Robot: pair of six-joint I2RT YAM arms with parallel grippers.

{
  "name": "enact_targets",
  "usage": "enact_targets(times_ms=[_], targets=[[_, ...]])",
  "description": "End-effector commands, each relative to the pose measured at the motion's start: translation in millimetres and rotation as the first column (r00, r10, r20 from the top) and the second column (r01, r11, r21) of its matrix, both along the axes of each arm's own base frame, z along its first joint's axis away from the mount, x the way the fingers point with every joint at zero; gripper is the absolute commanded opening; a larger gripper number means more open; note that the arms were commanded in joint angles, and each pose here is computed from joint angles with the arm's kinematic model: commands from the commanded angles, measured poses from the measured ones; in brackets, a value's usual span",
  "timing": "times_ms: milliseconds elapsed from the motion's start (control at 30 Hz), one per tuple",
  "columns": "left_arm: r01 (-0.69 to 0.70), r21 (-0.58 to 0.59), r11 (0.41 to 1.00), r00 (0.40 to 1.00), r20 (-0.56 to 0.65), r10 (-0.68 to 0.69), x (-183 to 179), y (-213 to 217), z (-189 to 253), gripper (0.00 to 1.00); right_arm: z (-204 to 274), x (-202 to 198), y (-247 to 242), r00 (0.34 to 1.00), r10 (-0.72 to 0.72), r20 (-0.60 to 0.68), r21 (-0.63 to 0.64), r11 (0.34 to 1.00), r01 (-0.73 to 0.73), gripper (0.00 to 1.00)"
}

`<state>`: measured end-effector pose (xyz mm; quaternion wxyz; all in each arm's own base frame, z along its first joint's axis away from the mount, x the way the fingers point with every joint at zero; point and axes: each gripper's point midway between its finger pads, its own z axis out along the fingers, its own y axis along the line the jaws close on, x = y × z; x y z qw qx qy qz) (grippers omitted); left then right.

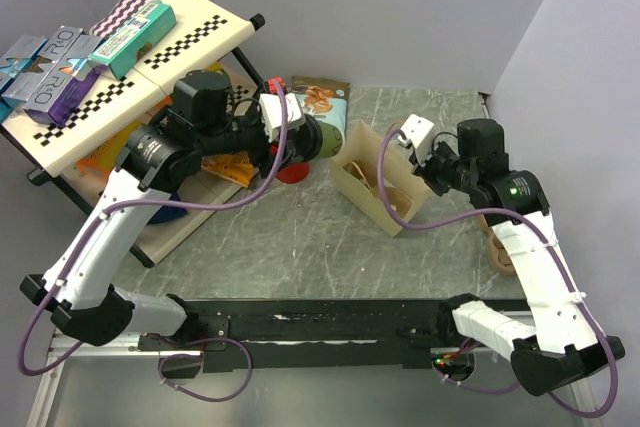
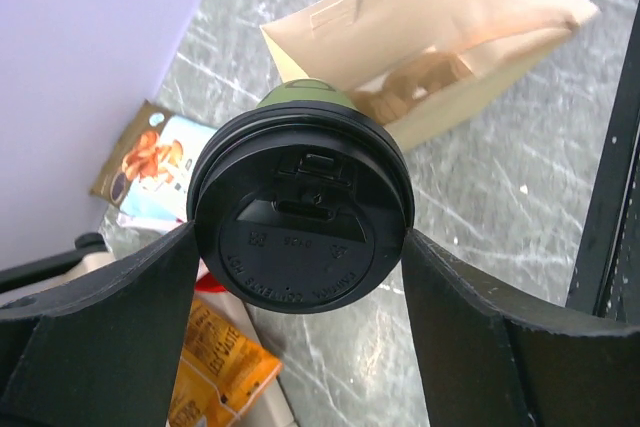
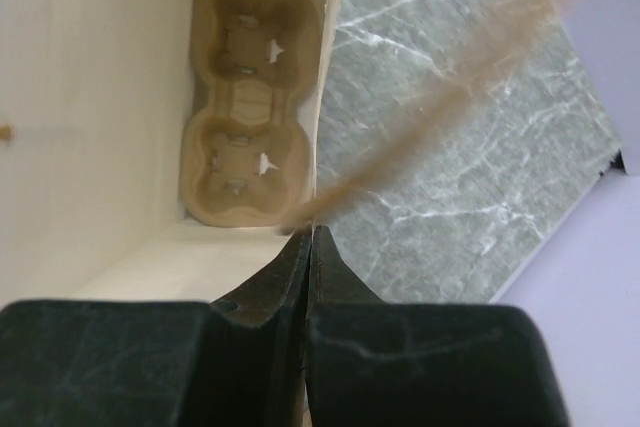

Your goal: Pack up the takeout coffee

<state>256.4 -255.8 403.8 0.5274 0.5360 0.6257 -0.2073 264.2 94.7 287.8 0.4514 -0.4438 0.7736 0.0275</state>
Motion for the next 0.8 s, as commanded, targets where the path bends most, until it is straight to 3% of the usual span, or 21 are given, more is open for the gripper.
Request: enact_targets(times_ms=[0,400,567,767], targets=[[0.028,-0.138,0.990,0.995,0.097,-0.015,-6.5,-4.3,52.9,0.01,18.6,6.1,-10.1,0.994,-0.053,0.091,-0.016,0.998,0.055,0.00],[0.279,-0.212,0.937,0.959,0.110,-0.261,-44.6,-30.7,63.4,0.01,28.5,12.2,-7.2,0.994,-0.052,0.096,-0.009,0.999,0.053,0.00],[0.370,-0.132,0.920,0.928,0.103,-0.358,-60.7,-51.4,37.2,0.01,32.7,11.5,-3.7,0.995,-0.040,0.092,0.008,0.999,0.040,0.00],[0.374,-0.039,0.927,0.924,0.104,-0.368,-53.0,-64.4,8.5,0.01,36.8,6.7,-2.0,0.995,-0.029,0.095,0.018,0.999,0.027,0.00]])
